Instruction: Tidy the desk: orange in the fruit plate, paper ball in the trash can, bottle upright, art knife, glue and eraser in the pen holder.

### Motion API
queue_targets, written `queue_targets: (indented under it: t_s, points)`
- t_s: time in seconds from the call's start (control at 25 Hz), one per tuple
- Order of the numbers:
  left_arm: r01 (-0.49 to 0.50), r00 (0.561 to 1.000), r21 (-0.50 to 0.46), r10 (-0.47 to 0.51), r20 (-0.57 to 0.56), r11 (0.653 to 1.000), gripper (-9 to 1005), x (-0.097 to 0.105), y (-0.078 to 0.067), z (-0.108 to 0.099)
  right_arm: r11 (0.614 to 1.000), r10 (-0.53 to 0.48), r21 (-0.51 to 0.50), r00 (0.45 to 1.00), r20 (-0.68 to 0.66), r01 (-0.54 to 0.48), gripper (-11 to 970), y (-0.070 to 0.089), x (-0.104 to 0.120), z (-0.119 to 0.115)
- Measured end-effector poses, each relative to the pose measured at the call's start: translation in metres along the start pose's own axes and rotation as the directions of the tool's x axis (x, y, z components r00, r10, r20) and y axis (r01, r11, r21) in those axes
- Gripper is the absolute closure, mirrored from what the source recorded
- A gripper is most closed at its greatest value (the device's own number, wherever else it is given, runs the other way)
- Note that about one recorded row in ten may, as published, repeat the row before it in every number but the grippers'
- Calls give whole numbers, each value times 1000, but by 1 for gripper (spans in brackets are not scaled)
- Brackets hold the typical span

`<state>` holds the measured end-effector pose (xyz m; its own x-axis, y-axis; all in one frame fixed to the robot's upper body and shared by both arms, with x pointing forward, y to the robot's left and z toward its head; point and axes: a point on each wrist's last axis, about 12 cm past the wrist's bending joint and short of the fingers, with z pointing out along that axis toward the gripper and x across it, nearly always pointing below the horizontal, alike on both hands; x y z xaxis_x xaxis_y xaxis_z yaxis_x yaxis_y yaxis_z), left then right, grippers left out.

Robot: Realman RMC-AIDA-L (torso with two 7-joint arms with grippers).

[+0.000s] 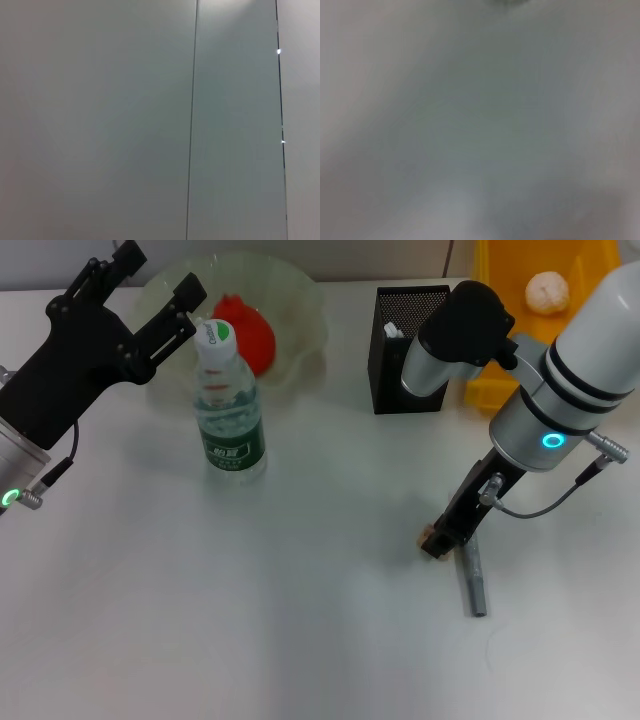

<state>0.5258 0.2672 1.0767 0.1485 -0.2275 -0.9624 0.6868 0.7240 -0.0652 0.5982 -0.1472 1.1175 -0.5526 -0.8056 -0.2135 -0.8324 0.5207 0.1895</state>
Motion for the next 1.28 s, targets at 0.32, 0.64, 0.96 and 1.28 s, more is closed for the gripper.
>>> queue_targets:
  t_s: [0.32, 0.64, 0.96, 1.28]
  points:
    - [-2, 1000, 0, 2, 5, 1000, 194, -1, 0, 1, 994, 109, 0, 985, 133, -110, 678, -12, 11, -27]
    - [-7, 1000, 1, 7, 12, 1000, 194, -3, 1, 1, 984, 175, -83, 776, 605, -157, 655, -33, 60, -77]
    - [-6, 1000, 3, 6, 16, 1000, 194, -4, 3, 3, 996, -28, 50, 262, 965, -77, 632, -51, 104, -45]
    - [-1, 1000, 12, 0, 11, 1000, 194, -4, 2, 7, 958, -128, 202, 328, 936, -203, 609, -72, 83, -17]
